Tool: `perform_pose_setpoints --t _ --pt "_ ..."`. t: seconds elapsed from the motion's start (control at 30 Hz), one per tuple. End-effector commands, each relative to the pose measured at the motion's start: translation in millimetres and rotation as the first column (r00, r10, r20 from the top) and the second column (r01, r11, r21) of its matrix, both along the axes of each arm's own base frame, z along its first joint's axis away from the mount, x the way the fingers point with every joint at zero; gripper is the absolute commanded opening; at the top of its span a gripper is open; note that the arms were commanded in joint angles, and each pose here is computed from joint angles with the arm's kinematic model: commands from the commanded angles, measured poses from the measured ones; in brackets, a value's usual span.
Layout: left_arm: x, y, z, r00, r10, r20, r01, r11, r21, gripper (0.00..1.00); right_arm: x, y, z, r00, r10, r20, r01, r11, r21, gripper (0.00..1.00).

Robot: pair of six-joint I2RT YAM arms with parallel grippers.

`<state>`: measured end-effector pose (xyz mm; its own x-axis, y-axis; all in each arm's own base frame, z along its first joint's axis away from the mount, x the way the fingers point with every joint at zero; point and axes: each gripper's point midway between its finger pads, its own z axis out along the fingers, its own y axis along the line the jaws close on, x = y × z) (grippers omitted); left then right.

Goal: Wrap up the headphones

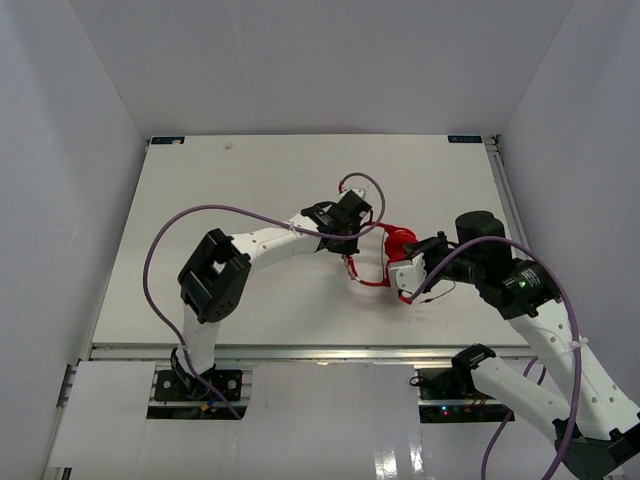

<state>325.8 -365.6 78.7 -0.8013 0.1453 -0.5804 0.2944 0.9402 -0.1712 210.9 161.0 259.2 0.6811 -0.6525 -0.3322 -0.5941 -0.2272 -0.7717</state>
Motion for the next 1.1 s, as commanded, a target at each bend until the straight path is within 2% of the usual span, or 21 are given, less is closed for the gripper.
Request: perform_pose_setpoints --t 0.0,0.23,0.4,0.5,0.57,0.67,0.83,1.0,1.07 --pt "-5.0 -32.0 40.5 0.991 -0.117 0.065 0.123 0.987 -0.103 0.0 18.4 -3.5 4.2 0.994 -0.034 0.108 0.037 0.999 -0.028 0.18" --pt "-42.6 -39.4 36.3 0.966 -0.252 0.051 0.256 0.962 -0.099 0.0 22.8 0.4 -4.2 0.995 -0.079 0.064 0.077 0.997 0.029 0.19" --pt "-40.5 -20.2 37.1 0.982 -0.172 0.084 0.177 0.983 -0.055 0.0 16.8 2.5 -6.1 0.994 -0.104 -0.022 0.105 0.992 0.074 0.2" --pt "-31.5 3.6 41.8 0.991 -0.052 0.123 0.056 0.998 -0.032 0.0 -2.2 4.8 -11.6 0.982 -0.093 -0.166 0.114 0.986 0.122 0.31" --pt "-29.5 14.4 46.9 0.991 0.0 0.132 0.006 0.999 -0.048 0.0 -9.5 6.5 -11.3 0.965 -0.097 -0.244 0.143 0.974 0.175 0.46" --pt "-29.6 27.9 63.9 0.984 0.057 0.169 -0.041 0.994 -0.097 0.0 -9.9 4.0 -10.4 0.923 -0.137 -0.36 0.231 0.945 0.232 0.58" --pt "-34.8 44.4 105.8 0.963 0.12 0.242 -0.068 0.975 -0.213 0.0 2.7 -1.5 -3.4 0.828 -0.175 -0.533 0.378 0.876 0.298 0.62" --pt "-47.7 58.8 137.6 0.956 0.128 0.263 -0.044 0.952 -0.302 0.0 19.6 -10.0 7.9 0.702 -0.124 -0.702 0.5 0.787 0.361 0.65" --pt "-53.1 60.1 143.2 0.959 0.126 0.254 -0.035 0.942 -0.334 0.0 20.9 -8.8 5.0 0.658 -0.073 -0.749 0.514 0.771 0.376 0.7"
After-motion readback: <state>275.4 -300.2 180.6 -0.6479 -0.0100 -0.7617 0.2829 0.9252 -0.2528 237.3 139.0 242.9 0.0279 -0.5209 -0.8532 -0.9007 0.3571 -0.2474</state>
